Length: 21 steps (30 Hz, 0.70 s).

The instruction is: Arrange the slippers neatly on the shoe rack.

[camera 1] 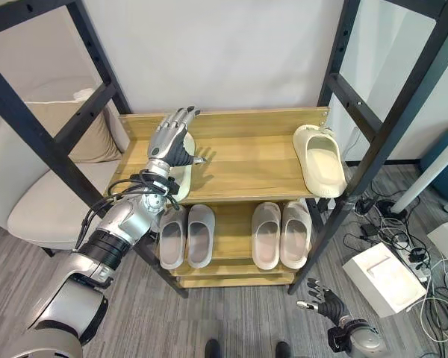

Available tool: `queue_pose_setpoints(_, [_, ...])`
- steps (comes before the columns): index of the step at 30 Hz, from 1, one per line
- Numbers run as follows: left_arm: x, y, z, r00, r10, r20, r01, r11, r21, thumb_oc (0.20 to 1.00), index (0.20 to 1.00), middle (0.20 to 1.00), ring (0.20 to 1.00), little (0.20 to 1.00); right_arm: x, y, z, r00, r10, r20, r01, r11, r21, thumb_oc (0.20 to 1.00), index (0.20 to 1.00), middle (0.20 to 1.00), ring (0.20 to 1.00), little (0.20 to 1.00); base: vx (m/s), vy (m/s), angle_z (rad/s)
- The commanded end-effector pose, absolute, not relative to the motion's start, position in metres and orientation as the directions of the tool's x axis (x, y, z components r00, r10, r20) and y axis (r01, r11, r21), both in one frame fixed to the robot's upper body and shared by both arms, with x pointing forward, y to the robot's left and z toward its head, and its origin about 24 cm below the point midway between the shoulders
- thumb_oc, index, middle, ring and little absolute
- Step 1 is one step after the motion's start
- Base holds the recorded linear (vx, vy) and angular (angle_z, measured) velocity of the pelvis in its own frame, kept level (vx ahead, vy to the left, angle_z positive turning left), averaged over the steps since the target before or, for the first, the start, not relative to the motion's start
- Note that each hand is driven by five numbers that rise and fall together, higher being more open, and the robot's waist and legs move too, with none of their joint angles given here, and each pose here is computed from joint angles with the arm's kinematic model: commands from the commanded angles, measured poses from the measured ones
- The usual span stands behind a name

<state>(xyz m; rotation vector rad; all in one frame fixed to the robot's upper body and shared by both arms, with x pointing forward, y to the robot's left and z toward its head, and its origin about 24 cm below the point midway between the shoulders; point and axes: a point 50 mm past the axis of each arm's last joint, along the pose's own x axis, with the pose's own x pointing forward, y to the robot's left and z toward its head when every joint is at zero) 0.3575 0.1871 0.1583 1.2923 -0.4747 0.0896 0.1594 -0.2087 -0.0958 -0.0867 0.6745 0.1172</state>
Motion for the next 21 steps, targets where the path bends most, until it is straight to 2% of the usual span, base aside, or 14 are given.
queue_pose_setpoints(1, [0.376, 0.201, 0.215, 0.836, -0.137, 0.531, -0.501, 0.205, 0.841, 1.0, 1.0, 1.0, 1.0, 1.0, 0.186, -0.202, -0.073, 0.858, 0.121, -0.499, -0.159, 0.987, -0.032, 1.0, 1.0, 1.0, 1.0, 1.0, 0.01, -0.006, -0.07])
queue_pose_setpoints(7, [0.378, 0.216, 0.218, 0.842, -0.078, 0.534, -0.512, 0.199, 0.836, 1.0, 1.0, 1.0, 1.0, 1.0, 0.182, -0.202, -0.076, 0.851, 0.117, -0.512, -0.154, 0.988, -0.03, 1.0, 1.0, 1.0, 1.0, 1.0, 0.0, -0.005, -0.04])
queue_pose_setpoints(12, [0.365, 0.213, 0.225, 0.779, -0.068, 0.623, -0.577, 0.313, 0.755, 1.0, 1.0, 1.0, 1.0, 1.0, 0.181, -0.197, -0.079, 0.844, 0.126, -0.521, -0.158, 0.987, -0.017, 1.0, 1.0, 1.0, 1.0, 1.0, 0.0, -0.002, -0.01])
queue_pose_setpoints(21, [0.348, 0.226, 0.236, 0.707, -0.048, 0.706, -0.662, 0.309, 0.683, 1.0, 1.0, 1.0, 1.0, 1.0, 0.182, -0.195, -0.08, 0.839, 0.143, -0.524, -0.178, 0.984, -0.017, 1.0, 1.0, 1.0, 1.0, 1.0, 0.02, -0.01, 0.05])
